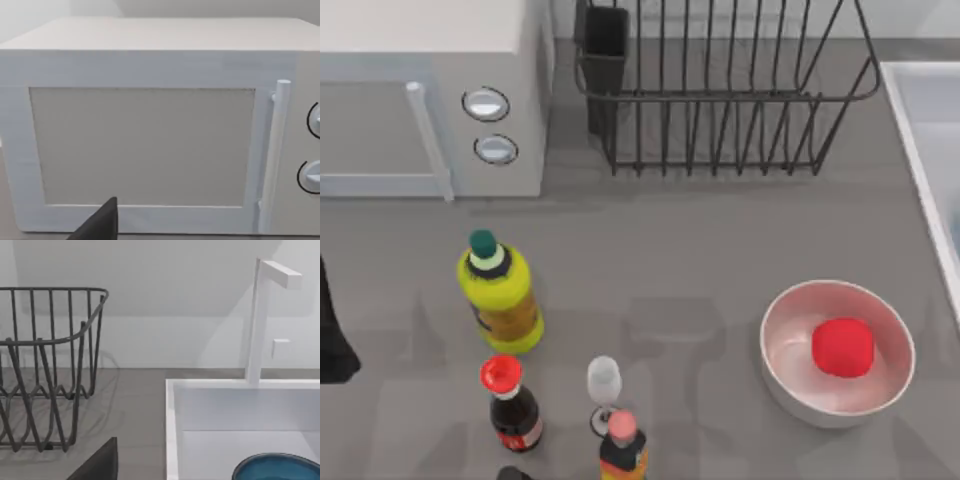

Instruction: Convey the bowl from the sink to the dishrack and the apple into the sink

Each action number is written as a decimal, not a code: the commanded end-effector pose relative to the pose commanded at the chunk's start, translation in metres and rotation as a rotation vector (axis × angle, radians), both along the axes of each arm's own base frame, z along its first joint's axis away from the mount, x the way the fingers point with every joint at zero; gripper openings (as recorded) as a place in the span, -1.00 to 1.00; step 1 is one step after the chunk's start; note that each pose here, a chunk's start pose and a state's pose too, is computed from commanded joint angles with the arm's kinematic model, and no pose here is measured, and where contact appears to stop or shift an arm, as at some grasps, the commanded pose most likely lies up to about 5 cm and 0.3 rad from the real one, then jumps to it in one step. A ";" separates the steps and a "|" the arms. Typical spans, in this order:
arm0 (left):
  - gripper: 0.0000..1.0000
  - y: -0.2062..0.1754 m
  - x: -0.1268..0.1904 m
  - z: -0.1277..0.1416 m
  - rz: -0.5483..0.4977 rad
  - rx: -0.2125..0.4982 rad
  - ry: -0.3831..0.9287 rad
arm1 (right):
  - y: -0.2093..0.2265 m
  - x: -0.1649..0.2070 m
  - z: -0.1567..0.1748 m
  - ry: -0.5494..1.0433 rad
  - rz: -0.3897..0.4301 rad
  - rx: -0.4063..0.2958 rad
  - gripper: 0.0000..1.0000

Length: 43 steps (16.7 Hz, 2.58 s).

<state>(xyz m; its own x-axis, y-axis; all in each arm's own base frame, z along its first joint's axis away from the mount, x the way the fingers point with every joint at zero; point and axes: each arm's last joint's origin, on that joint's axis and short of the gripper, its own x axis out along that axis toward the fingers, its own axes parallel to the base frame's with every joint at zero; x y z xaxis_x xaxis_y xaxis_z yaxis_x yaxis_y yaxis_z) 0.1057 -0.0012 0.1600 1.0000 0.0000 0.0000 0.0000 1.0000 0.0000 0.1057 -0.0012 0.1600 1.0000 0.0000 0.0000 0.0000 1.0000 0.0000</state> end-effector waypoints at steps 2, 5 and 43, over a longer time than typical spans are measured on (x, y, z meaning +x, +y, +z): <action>1.00 0.000 0.000 0.000 0.000 0.000 0.000 | 0.000 0.000 0.000 0.000 0.000 0.000 1.00; 1.00 0.000 0.000 0.000 0.000 0.000 0.000 | -0.001 0.001 0.011 0.031 -0.008 -0.008 1.00; 1.00 0.000 0.000 0.000 0.000 0.000 0.000 | -0.181 0.370 -0.014 1.472 -0.005 0.004 1.00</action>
